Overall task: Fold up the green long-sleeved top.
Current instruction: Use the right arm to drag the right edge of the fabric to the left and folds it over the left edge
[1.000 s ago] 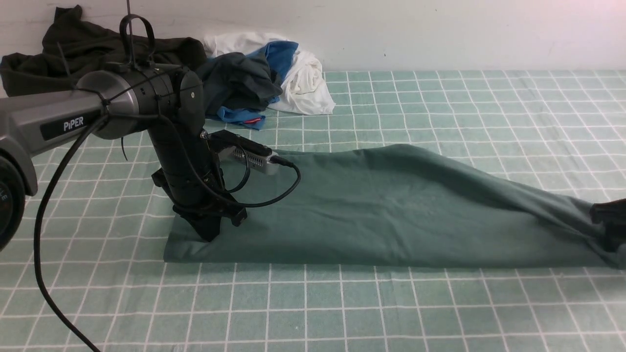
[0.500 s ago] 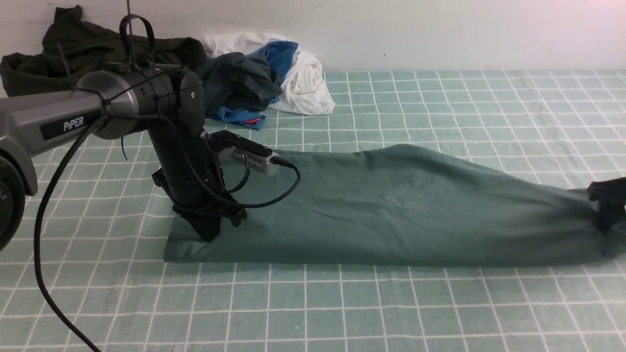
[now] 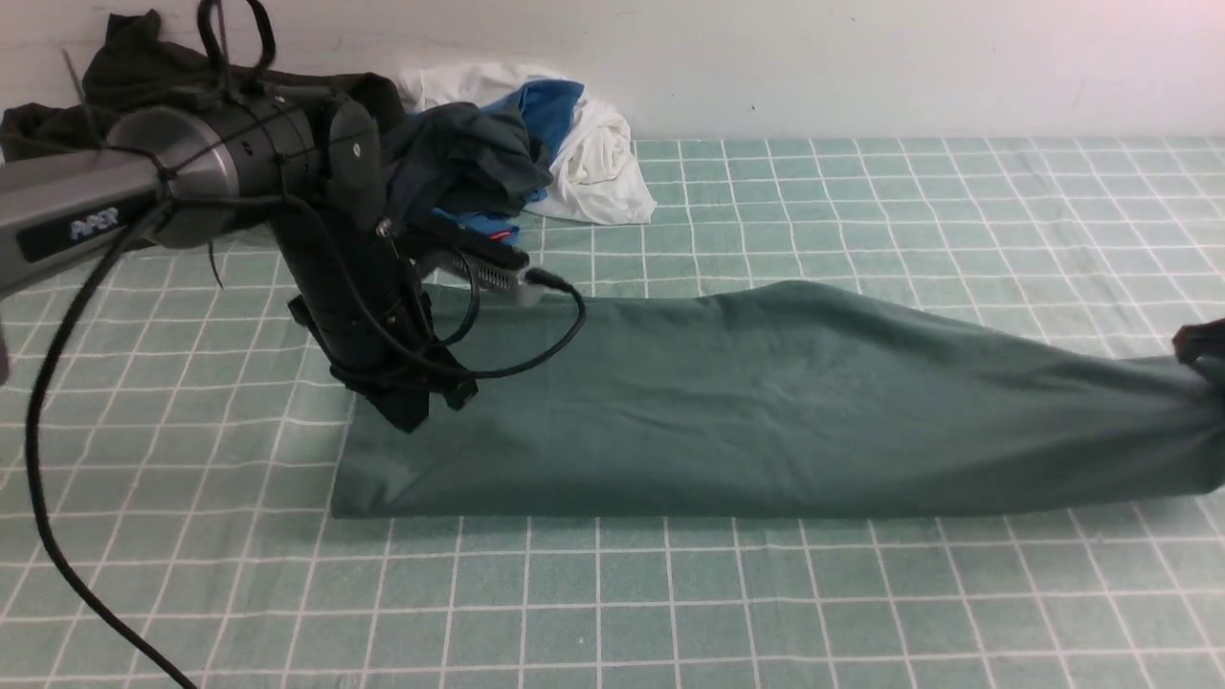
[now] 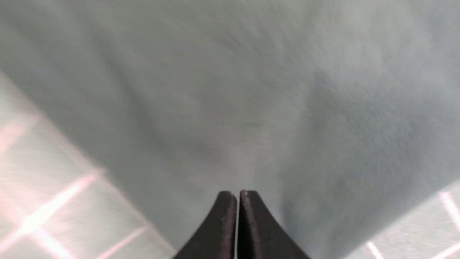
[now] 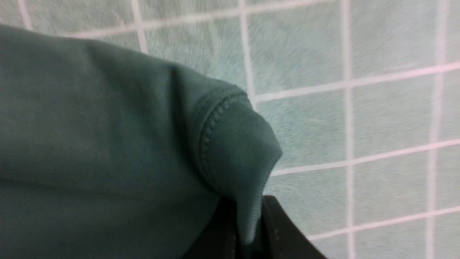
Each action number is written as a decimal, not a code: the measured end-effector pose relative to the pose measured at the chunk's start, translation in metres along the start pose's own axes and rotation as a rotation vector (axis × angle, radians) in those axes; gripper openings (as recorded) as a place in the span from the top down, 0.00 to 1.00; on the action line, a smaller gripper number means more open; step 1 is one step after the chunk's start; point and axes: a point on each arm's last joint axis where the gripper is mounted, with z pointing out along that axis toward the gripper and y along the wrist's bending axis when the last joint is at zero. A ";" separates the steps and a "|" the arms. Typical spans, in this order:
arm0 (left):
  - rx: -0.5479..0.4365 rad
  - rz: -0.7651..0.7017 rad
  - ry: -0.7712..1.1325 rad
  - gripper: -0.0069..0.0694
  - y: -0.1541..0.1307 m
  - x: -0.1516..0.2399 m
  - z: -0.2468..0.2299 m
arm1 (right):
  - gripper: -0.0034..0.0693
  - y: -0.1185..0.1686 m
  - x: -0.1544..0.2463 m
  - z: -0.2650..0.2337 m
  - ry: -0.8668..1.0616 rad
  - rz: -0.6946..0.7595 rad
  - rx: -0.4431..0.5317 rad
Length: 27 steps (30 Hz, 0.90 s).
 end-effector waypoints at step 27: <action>-0.194 0.007 -0.569 0.91 -0.074 0.137 -0.284 | 0.91 0.382 0.025 -0.149 -0.313 -0.605 -0.627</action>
